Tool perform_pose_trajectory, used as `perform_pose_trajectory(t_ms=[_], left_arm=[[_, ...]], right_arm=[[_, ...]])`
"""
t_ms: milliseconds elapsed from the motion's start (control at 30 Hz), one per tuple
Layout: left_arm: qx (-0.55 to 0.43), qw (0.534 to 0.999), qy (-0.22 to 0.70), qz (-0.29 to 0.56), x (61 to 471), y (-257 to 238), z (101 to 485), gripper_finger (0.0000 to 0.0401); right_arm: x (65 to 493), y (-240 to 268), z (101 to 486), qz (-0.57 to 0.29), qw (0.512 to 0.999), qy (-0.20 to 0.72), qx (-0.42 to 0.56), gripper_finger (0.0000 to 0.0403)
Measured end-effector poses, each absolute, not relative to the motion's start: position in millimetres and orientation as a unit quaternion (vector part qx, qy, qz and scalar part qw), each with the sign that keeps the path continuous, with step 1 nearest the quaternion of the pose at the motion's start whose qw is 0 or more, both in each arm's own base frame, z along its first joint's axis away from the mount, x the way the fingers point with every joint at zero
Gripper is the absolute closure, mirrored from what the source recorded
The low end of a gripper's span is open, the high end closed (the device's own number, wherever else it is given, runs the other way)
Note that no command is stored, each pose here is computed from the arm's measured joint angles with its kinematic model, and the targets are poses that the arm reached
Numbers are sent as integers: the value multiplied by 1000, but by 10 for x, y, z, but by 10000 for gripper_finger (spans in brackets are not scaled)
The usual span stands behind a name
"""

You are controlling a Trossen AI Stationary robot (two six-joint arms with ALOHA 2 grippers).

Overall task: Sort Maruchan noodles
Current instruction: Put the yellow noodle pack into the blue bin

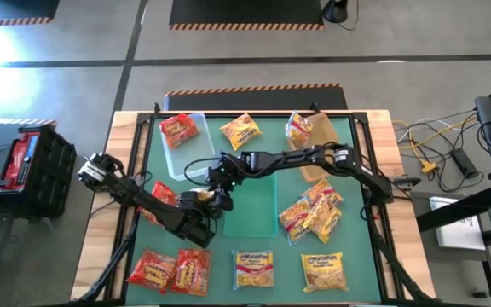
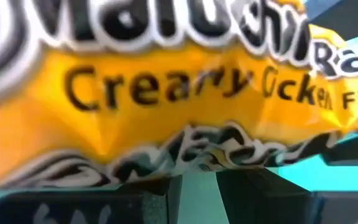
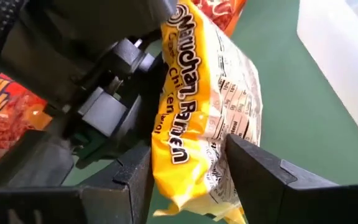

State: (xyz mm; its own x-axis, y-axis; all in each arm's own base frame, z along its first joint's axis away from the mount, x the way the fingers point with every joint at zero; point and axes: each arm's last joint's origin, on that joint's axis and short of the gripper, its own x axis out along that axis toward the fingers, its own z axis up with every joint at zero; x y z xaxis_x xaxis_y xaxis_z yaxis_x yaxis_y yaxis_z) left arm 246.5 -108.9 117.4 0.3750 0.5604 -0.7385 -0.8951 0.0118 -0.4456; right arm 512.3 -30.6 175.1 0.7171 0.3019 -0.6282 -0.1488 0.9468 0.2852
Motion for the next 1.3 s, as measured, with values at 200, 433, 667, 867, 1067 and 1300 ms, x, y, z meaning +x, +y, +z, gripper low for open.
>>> perform_pose_trajectory(t_ms=[200, 433, 667, 867, 1067, 1300], left_arm=[[-465, 688, 180, 527, 2470, -1092, 1175, 326], [-474, 684, 187, 523, 2474, -1109, 1174, 326], [-479, 690, 188, 509, 2499, -1136, 1179, 326], [-488, 691, 185, 499, 2526, -1178, 1239, 326], [-491, 702, 193, 479, 2449, -1286, 1363, 326], [-489, 697, 199, 486, 2152, -1397, 1548, 326]], right_arm=[[5138, -302, 1719, 122, 921, 353, 109, 225], [5141, -338, 1726, 110, 924, 352, 99, 268], [5140, -369, 1724, 101, 927, 351, 84, 310], [5138, -384, 1725, 100, 927, 351, 85, 310], [5129, -393, 1737, 99, 926, 354, 86, 310], [5079, -423, 1852, 96, 925, 358, 87, 311]])
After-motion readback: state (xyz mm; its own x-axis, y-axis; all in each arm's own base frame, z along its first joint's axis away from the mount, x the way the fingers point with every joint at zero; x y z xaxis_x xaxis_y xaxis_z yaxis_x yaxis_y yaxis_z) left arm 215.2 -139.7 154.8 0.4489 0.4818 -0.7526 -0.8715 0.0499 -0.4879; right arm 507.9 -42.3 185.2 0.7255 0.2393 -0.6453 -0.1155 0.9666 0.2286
